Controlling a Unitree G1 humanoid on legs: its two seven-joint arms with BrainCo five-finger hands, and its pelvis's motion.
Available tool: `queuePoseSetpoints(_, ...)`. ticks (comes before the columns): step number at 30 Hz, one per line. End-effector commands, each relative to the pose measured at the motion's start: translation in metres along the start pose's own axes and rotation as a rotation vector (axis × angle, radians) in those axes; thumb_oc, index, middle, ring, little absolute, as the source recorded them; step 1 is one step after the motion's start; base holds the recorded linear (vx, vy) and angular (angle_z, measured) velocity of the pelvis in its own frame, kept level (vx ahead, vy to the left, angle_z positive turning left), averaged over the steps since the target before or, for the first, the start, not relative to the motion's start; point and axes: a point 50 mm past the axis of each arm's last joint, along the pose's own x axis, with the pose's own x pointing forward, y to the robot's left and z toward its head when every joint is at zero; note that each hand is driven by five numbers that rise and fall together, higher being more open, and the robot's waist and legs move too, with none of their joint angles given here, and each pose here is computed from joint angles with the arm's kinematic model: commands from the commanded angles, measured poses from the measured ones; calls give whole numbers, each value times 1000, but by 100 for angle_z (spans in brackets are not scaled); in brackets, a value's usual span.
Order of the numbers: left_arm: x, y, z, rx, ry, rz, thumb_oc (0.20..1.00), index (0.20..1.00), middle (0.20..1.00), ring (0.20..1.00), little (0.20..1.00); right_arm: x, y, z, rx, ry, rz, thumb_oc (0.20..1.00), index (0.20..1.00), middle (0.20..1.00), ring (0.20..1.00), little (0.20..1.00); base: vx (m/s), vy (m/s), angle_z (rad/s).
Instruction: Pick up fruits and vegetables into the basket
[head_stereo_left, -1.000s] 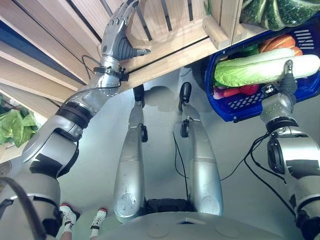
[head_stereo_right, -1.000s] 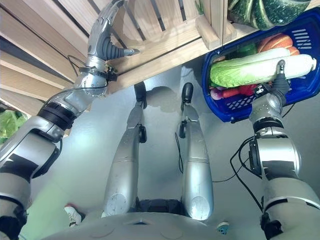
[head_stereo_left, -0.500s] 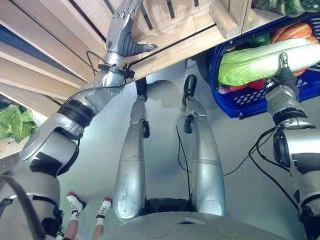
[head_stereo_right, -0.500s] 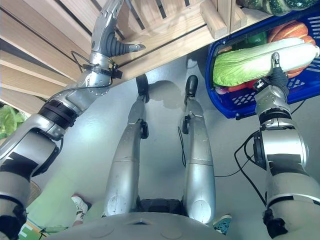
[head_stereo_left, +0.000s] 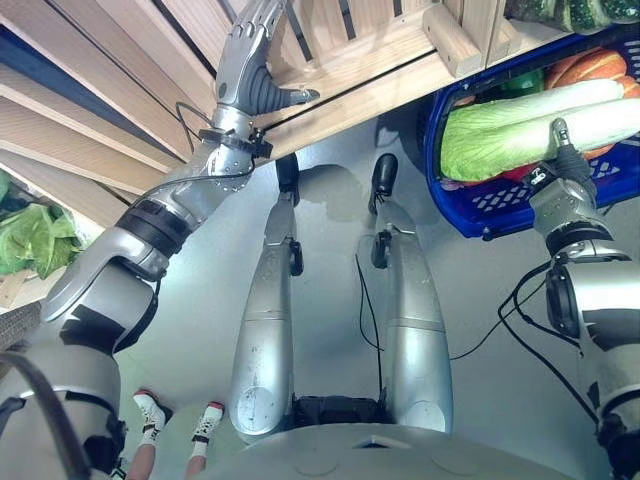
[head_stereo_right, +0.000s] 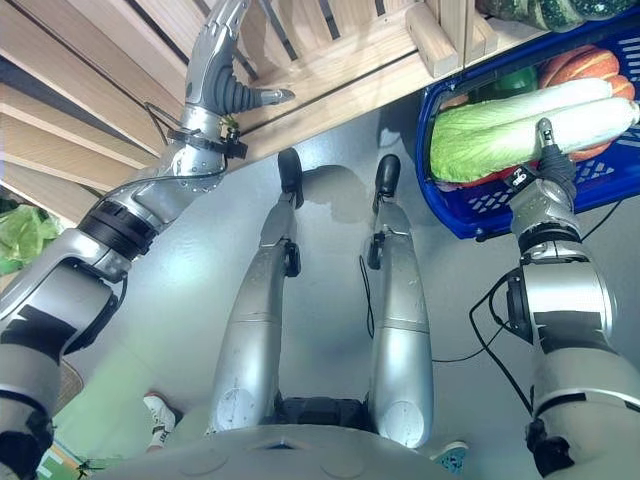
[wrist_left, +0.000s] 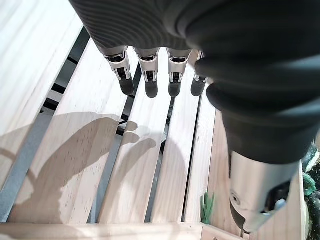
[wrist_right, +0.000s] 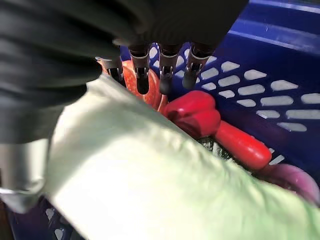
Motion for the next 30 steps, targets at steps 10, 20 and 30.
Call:
queuePoseSetpoints(10, -41, 6, -28, -174, 187, -17, 1000, 1000, 1000, 1000, 1000, 1, -79, -50, -148, 101, -179, 1000, 1000, 1000, 1000, 1000, -56, 84, 1)
queuePoseSetpoints(20, -144, -14, -76, -267, 583, -192, 1000, 1000, 1000, 1000, 1000, -27, -148, -129, -385, 252, -204, 1000, 1000, 1000, 1000, 1000, 86, 84, 1)
queuePoseSetpoints(30, -315, -43, -82, -493, 1139, -441, 1000, 1000, 1000, 1000, 1000, -79, -179, -208, -712, 438, -15, 1000, 1000, 1000, 1000, 1000, 156, 13, 5)
